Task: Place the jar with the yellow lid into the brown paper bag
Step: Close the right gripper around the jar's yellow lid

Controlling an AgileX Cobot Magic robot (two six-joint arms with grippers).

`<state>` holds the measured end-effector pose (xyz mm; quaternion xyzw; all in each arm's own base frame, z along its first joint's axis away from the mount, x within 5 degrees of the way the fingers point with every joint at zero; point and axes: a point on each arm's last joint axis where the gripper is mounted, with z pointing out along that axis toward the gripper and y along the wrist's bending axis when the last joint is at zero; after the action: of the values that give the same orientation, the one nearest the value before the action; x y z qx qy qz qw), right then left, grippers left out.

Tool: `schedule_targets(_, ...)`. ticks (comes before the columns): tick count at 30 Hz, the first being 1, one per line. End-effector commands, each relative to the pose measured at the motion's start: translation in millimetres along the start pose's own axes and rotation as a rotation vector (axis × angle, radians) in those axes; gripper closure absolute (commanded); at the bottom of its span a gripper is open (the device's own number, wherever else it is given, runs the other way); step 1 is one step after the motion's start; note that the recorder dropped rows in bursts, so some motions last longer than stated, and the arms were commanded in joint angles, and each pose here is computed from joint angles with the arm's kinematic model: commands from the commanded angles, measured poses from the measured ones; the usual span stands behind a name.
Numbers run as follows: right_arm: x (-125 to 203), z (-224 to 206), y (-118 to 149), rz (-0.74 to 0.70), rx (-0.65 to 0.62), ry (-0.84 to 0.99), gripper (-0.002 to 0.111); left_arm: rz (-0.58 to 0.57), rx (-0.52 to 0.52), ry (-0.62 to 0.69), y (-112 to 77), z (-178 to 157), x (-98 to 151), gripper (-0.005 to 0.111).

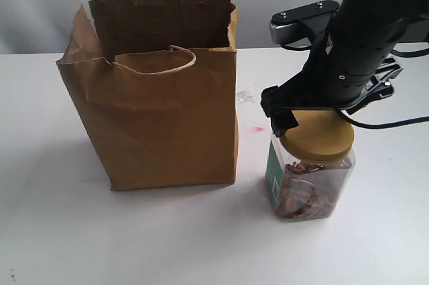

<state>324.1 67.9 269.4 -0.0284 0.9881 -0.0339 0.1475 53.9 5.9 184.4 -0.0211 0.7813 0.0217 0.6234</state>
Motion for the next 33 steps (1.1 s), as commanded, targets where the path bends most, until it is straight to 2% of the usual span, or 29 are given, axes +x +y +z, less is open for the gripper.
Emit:
schedule_targets(1, -1.6, 13.5, 2.8, 0.007, 0.015, 0.043, 0.003, -0.006, 0.008, -0.008, -0.6, 0.0, -1.4, 0.106)
schedule_targets(16, 4.9, 22.6, 2.3, 0.115, 0.049, 0.147, 0.003, -0.006, 0.008, -0.008, -0.6, 0.0, -1.4, 0.106)
schedule_targets(18, 4.9, 22.6, 2.3, 0.115, 0.049, 0.147, 0.006, -0.006, 0.008, -0.008, -0.6, 0.0, -1.4, 0.106)
schedule_targets(20, 5.1, 22.6, 2.2, 0.115, 0.05, 0.149, 0.015, -0.006, 0.008, -0.008, -0.6, 0.0, -1.4, 0.106)
schedule_targets(22, 5.3, 22.5, 1.7, 0.112, 0.056, 0.151, 0.033, -0.006, 0.008, -0.008, -0.6, 0.0, -1.4, 0.106)
schedule_targets(24, 5.2, 22.5, 1.0, 0.108, 0.063, 0.149, 0.055, -0.006, 0.008, -0.008, -0.6, 0.0, -1.4, 0.106)
schedule_targets(25, 5.2, 22.5, 1.0, 0.108, 0.063, 0.149, 0.076, -0.006, 0.008, -0.008, -0.6, 0.0, -1.4, 0.106)
schedule_targets(26, 5.2, 22.5, 1.0, 0.108, 0.063, 0.149, 0.086, -0.006, 0.008, -0.008, -0.6, 0.0, -1.4, 0.106)
schedule_targets(27, 4.8, 22.0, 0.9, 0.1, 0.063, 0.149, 0.103, -0.006, 0.008, -0.008, -0.6, 0.0, -1.4, 0.106)
schedule_targets(28, 4.9, 19.7, 0.6, 0.098, 0.061, 0.143, 0.108, -0.006, 0.008, -0.008, -0.6, 0.0, -1.4, 0.106)
schedule_targets(33, 9.3, -7.2, -3.8, 0.044, 0.046, 0.088, 0.108, -0.006, 0.008, -0.008, -0.6, 0.0, -1.4, 0.106)
